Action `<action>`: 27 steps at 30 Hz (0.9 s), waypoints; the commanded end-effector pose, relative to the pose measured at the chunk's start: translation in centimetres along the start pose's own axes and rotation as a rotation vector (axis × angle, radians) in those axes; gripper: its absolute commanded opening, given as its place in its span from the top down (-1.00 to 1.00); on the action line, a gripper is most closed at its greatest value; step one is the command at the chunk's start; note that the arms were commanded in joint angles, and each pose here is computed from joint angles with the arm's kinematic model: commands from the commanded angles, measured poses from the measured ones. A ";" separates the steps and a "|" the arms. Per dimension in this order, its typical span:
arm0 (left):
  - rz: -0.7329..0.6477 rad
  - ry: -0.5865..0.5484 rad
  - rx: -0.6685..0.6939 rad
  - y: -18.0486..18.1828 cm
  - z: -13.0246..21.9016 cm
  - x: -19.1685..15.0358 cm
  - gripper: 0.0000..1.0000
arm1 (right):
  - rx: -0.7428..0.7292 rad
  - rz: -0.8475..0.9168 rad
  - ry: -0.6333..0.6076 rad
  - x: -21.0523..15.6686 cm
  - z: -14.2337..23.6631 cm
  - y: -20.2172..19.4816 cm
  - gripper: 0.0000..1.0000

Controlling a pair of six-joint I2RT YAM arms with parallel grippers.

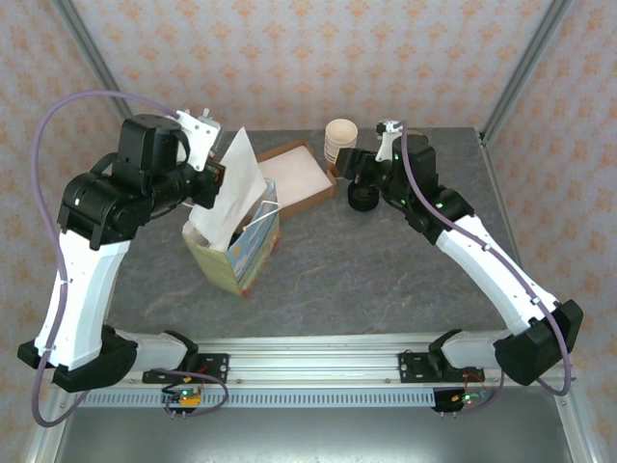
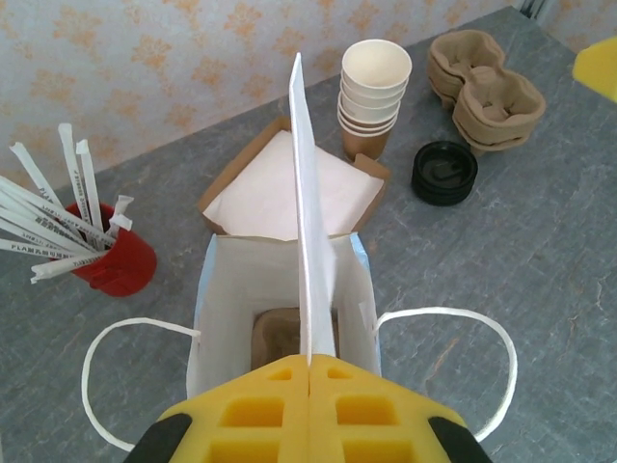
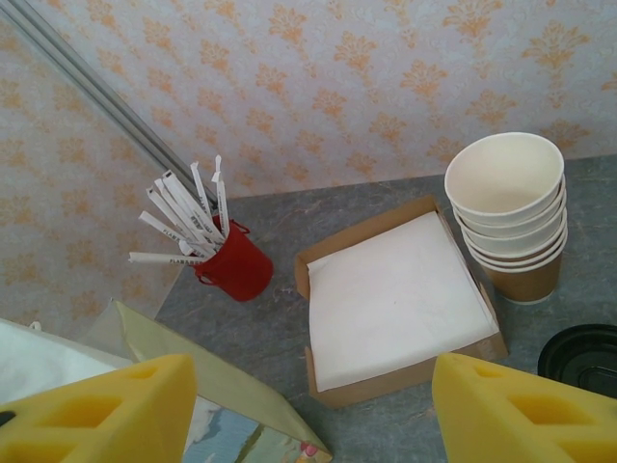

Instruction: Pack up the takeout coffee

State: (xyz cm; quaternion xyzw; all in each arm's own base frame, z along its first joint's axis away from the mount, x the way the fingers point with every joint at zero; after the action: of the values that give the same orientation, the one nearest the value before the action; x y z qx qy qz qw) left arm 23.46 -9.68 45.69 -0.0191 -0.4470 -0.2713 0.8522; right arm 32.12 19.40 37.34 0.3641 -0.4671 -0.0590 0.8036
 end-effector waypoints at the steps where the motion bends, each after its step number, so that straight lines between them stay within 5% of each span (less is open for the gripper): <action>1: 0.015 0.046 0.012 0.2 -0.9 -0.4 1.00 | 0.006 -0.015 0.011 -0.3 0.0 -0.1 -0.33; 19: 0.071 0.252 -0.037 -1.6 -10.2 -6.0 0.92 | -0.025 -0.024 0.024 -0.9 -0.1 -0.8 -0.36; 27: 0.056 0.361 -0.003 -1.5 -11.6 -8.0 0.82 | -0.044 -0.028 0.034 -1.3 -0.2 -1.3 -0.37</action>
State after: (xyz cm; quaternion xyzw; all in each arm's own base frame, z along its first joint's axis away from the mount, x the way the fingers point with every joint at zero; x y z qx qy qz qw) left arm 27.51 -11.11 32.39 0.0015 -0.2839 -0.2600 0.9229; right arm 32.03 19.37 36.06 0.3586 -0.4516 -0.0646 0.8144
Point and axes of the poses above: each hand's point on the last joint's axis, 136 mm out from that joint toward the fingers, its own z axis back along the fingers, its own y axis along the line the jaws close on, x = y × z, the point moved 5 cm from there along z, back along the fingers, and after that the axes turned 13 degrees about -z, right-handed, at the moved point
